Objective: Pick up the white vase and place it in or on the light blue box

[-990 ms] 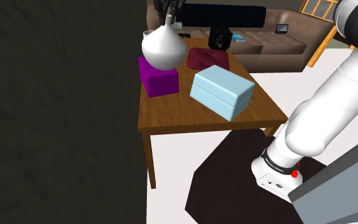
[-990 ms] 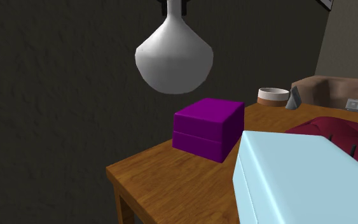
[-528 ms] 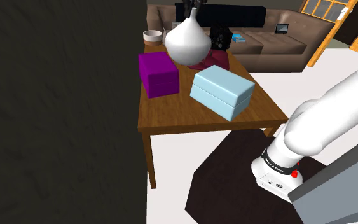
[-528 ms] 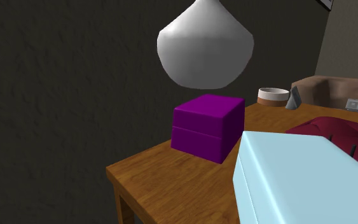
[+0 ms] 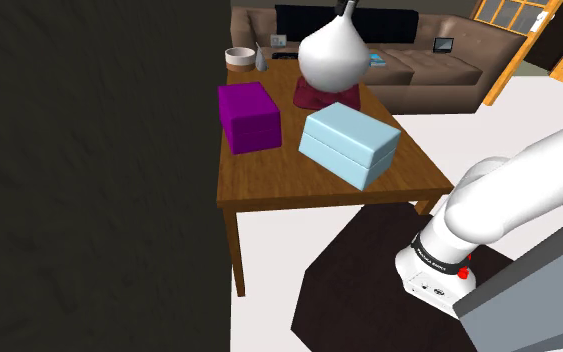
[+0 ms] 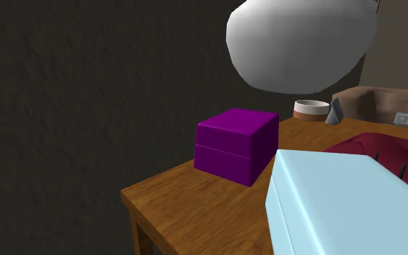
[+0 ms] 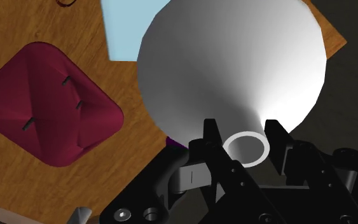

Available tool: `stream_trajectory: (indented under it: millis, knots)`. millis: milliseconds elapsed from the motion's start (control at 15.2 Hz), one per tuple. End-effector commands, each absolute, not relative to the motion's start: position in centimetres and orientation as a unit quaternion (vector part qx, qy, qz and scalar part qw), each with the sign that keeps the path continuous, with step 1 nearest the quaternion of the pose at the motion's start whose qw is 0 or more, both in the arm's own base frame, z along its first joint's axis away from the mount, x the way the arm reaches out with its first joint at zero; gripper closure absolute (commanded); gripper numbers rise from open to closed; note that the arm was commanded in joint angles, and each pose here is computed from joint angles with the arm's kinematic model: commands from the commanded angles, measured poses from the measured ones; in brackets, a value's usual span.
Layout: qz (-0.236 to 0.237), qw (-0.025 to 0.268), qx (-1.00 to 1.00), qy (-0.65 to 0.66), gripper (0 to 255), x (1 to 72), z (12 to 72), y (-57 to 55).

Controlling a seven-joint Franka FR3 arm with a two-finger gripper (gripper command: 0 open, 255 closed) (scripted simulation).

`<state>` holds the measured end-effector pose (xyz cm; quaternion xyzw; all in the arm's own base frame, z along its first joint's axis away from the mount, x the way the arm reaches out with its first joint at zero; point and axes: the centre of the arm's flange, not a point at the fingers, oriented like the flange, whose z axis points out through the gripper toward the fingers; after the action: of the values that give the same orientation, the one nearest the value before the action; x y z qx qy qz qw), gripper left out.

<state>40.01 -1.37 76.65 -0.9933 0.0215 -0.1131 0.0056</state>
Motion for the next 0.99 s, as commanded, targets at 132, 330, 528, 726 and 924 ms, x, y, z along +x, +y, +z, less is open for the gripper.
stream_trajectory:
  millis: [132,330,528,726,924]
  knots:
    - [-0.113,0.006,-0.993,0.021,255,36.6,78.1,-5.7]
    - [-0.113,0.006,-0.993,0.021,255,34.3,79.1,-8.8]
    - [-0.113,0.006,-0.993,0.021,255,33.5,78.4,-9.8]
    - [-0.113,0.006,-0.993,0.021,255,33.5,76.8,-9.8]
    - [-0.113,0.006,-0.993,0.021,255,33.5,75.2,-9.8]
